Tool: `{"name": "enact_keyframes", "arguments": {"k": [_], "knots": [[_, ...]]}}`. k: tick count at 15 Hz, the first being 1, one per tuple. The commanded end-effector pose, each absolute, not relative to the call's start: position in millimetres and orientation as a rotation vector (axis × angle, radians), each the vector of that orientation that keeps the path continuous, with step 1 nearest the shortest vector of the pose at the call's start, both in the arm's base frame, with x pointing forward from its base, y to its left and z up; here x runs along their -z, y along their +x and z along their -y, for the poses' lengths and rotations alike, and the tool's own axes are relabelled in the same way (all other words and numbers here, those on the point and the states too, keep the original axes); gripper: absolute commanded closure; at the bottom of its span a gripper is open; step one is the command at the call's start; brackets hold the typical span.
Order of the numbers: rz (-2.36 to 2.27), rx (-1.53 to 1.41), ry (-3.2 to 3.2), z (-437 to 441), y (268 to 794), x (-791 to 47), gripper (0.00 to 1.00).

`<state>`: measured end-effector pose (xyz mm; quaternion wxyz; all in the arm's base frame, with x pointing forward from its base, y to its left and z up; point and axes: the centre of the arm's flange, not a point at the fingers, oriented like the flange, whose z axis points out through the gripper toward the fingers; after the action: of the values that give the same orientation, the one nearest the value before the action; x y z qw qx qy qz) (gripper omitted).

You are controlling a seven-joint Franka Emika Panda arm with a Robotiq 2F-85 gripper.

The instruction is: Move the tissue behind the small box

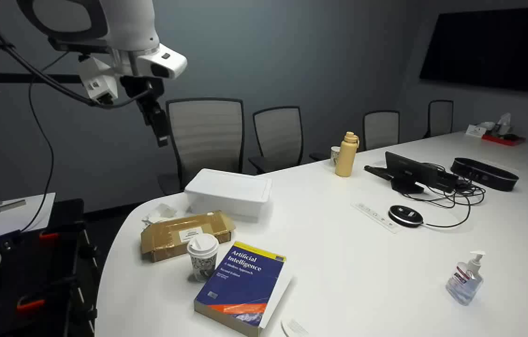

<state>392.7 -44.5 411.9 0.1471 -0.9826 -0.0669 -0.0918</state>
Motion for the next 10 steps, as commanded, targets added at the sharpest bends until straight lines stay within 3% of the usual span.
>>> {"name": "enact_keyframes", "arguments": {"k": [1, 10], "knots": [[0.192, 0.264, -2.828, 44.5, 392.7, -411.9, 0.0], [0.115, 0.289, -2.963, -72.2, 412.9, -399.5, 0.0]]}}
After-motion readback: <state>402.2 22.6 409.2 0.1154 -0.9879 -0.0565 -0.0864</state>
